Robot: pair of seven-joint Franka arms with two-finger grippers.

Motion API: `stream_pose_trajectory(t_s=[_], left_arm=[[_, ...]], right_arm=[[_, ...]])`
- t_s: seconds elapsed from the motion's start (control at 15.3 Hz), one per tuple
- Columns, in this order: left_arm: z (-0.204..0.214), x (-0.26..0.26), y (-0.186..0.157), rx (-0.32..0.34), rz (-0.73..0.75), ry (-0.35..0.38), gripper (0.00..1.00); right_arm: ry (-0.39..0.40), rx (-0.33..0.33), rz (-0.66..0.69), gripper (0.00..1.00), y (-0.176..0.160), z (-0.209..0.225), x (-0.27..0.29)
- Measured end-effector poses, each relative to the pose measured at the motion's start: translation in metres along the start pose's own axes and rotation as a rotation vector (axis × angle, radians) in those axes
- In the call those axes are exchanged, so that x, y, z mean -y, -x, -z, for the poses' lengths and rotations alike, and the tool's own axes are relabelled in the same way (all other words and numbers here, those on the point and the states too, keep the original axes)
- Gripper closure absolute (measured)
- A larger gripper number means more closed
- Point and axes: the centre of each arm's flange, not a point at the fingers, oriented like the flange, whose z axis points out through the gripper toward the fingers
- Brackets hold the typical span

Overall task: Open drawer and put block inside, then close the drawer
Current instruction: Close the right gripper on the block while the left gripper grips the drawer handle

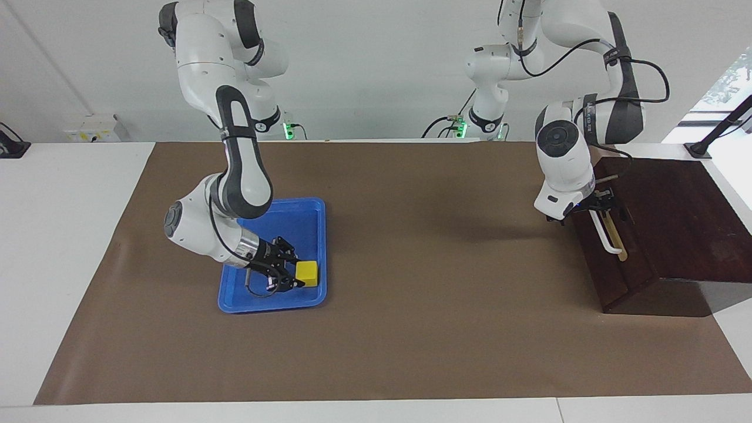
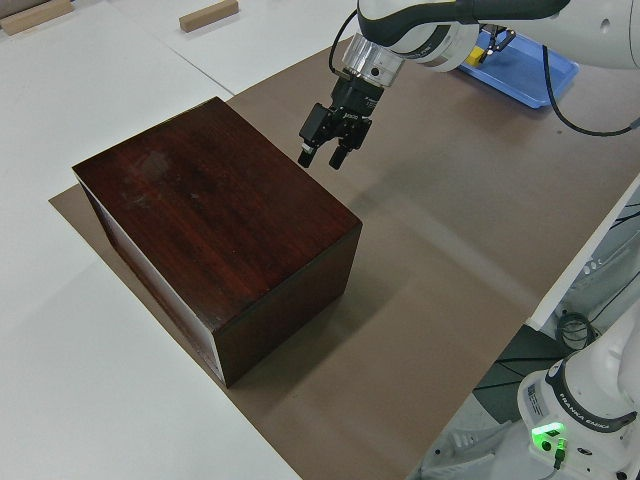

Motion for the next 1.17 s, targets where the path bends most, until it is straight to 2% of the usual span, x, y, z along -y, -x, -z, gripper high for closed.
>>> stream_pose_trajectory(t_s=[0.26, 0.59, 0.85, 1.17], left_arm=[[-0.009, 0.015, -0.001, -0.014, 0.017, -0.017, 0.00], [-0.015, 0.015, -0.002, -0.039, 0.013, -0.009, 0.00], [-0.031, 0.001, -0.004, -0.033, -0.037, -0.038, 0.00], [-0.032, -0.001, -0.006, -0.047, -0.044, -0.037, 0.00]], right_arm=[[0.015, 0.017, 0.012, 0.45, 0.008, 0.007, 0.002], [0.051, 0.052, 0.035, 0.45, 0.038, 0.044, 0.011], [0.093, 0.035, 0.086, 0.45, 0.087, 0.099, 0.011], [0.095, 0.023, 0.144, 0.45, 0.149, 0.175, -0.012]])
